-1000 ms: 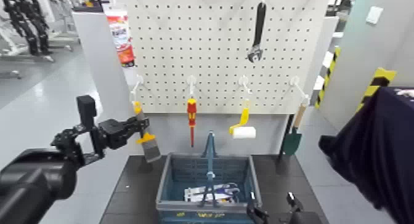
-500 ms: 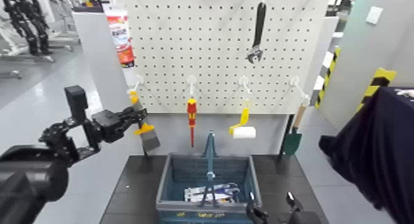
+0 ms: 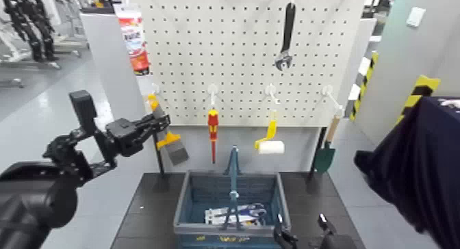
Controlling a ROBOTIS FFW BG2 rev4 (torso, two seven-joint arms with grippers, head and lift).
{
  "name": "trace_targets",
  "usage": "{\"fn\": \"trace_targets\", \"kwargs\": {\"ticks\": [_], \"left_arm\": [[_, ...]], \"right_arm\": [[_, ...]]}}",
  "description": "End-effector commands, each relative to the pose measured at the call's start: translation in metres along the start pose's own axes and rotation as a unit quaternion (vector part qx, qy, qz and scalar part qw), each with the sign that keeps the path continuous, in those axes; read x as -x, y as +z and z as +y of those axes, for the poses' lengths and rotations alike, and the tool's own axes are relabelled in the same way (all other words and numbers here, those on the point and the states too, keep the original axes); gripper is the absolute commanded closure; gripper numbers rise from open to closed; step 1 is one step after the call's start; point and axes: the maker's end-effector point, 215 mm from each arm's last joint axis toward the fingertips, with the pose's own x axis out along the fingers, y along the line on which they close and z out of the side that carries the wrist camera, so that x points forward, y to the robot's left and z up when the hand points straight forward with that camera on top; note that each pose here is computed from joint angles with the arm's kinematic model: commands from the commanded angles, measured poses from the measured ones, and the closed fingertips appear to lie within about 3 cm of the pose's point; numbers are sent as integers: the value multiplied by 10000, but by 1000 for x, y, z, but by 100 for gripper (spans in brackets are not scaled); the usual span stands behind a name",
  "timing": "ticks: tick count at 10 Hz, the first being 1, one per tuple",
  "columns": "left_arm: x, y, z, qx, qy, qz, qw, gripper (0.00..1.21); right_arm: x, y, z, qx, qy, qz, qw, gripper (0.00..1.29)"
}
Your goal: Put the yellow paint brush into the crate.
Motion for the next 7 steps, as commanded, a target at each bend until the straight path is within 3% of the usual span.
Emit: {"fn": "trace_targets", "kwargs": {"ticks": [1,4,7], "left_arm": [[-5,15,-20,425,-117,-410,9982,119],[-6,-9,-28,1316,-22,-702,9888,119],[-20,-48,-50,1824,-170,-556,9815,119]], "right_arm": [[0,0,0,0,-2,1,10000,15],[1,0,0,-3,-2,-6,10000,15],[0,1,1,-12,4,-14,10000,15]]}}
